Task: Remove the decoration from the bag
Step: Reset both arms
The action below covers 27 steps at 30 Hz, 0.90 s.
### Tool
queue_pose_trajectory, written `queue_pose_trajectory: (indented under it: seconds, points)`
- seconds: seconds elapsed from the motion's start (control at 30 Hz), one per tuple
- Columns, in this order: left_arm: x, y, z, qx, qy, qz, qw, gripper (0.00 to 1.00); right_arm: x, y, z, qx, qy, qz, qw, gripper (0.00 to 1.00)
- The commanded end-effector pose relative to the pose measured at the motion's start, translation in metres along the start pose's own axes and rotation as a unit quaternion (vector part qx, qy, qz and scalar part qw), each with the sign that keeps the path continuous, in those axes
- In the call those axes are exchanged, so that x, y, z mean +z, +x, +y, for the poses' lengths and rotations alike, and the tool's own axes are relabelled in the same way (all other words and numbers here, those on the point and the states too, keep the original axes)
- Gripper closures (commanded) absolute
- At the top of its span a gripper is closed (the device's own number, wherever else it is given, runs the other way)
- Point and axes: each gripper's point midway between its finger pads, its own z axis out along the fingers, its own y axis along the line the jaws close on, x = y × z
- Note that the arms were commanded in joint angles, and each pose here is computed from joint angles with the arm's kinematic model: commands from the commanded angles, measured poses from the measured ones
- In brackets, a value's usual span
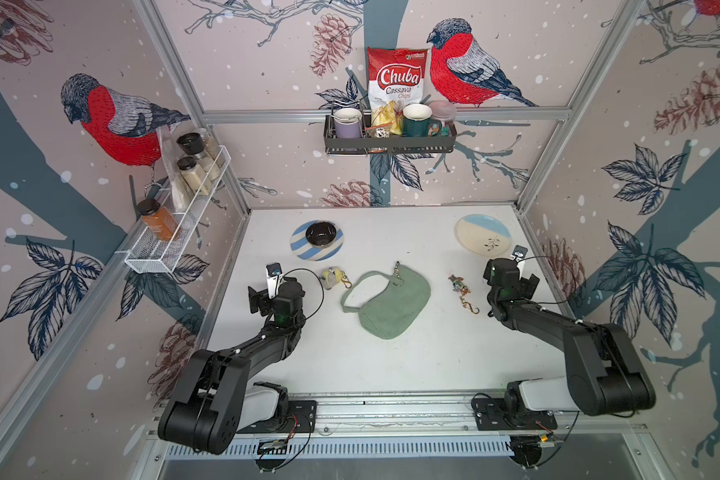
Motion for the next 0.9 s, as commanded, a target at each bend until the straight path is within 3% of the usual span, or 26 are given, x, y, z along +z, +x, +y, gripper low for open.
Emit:
queue_pose_trajectory:
  seconds: [0.0,0.2,0.3,0.33,0.4,0.87]
  points:
    - [0.005,-0.028,-0.022,-0.049,0.068,-0.06,0.995,0.03,0.004,-0.017,0.01,0.036,-0.034,-0.04,0.998,0.0]
    - [0.021,-0.01,-0.054,-0.022,0.124,-0.059,0.99,0.02,0.006,-0.008,0.021,0.033,-0.079,-0.042,0.995,0.0]
    - [0.034,-0.006,-0.055,-0.009,0.108,-0.007,0.994,0.01,0.004,0.001,0.028,0.036,-0.121,-0.052,0.991,0.0]
    - [0.039,-0.007,-0.052,-0.023,0.111,-0.004,0.994,0.02,0.003,-0.002,0.026,0.047,-0.124,-0.079,0.988,0.0]
    - [0.041,-0.005,-0.045,-0.045,0.111,-0.006,0.993,0.01,0.005,0.001,0.026,0.045,-0.122,-0.049,0.99,0.0]
    - [0.04,-0.006,-0.05,-0.038,0.122,-0.004,0.992,0.01,0.005,0.002,0.024,0.049,-0.124,-0.052,0.99,0.0]
